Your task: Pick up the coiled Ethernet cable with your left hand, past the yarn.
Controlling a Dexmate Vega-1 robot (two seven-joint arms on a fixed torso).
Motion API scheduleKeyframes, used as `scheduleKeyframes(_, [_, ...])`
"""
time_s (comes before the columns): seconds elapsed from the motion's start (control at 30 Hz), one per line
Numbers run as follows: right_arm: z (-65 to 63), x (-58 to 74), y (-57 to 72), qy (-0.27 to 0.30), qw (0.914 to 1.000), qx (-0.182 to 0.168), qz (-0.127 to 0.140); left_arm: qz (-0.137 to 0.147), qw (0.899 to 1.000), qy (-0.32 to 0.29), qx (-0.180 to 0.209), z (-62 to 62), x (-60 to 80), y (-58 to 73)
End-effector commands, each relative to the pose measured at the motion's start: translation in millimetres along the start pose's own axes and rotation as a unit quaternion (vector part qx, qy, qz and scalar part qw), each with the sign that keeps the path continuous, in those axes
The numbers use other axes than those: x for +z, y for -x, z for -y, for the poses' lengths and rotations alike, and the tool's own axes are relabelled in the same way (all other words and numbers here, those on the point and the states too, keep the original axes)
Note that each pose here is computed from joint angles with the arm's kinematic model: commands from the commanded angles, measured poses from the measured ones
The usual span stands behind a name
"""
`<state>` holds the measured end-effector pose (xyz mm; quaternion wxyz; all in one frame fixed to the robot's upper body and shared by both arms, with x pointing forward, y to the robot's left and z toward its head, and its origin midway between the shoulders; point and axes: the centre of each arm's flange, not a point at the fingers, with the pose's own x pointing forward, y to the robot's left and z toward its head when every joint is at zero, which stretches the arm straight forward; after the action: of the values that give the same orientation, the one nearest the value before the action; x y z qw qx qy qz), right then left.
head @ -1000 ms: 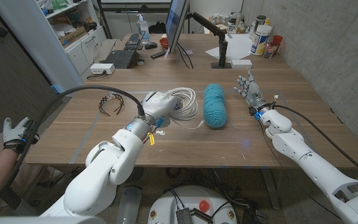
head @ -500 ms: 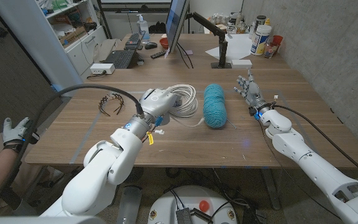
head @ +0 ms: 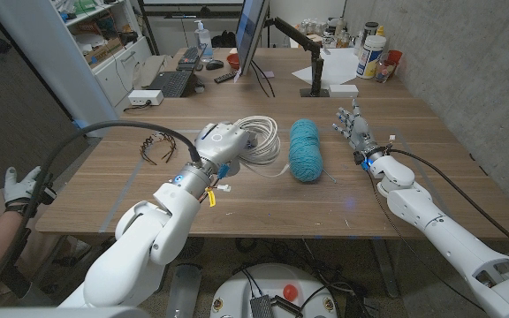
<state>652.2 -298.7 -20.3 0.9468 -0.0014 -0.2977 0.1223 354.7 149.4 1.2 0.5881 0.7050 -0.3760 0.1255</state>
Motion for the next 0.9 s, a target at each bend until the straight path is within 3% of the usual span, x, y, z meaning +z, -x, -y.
scheduleKeyframes(0.03, [0.5, -0.1, -0.5, 0.000, 1.0000, 0.000, -0.001, -0.002, 1.000, -0.003, 0.012, -5.6, -0.9, 1.5])
scheduleKeyframes(0.9, [0.7, 0.1, 0.1, 0.001, 1.0000, -0.001, -0.001, -0.012, 0.999, -0.010, 0.030, -16.6, -3.4, 5.9])
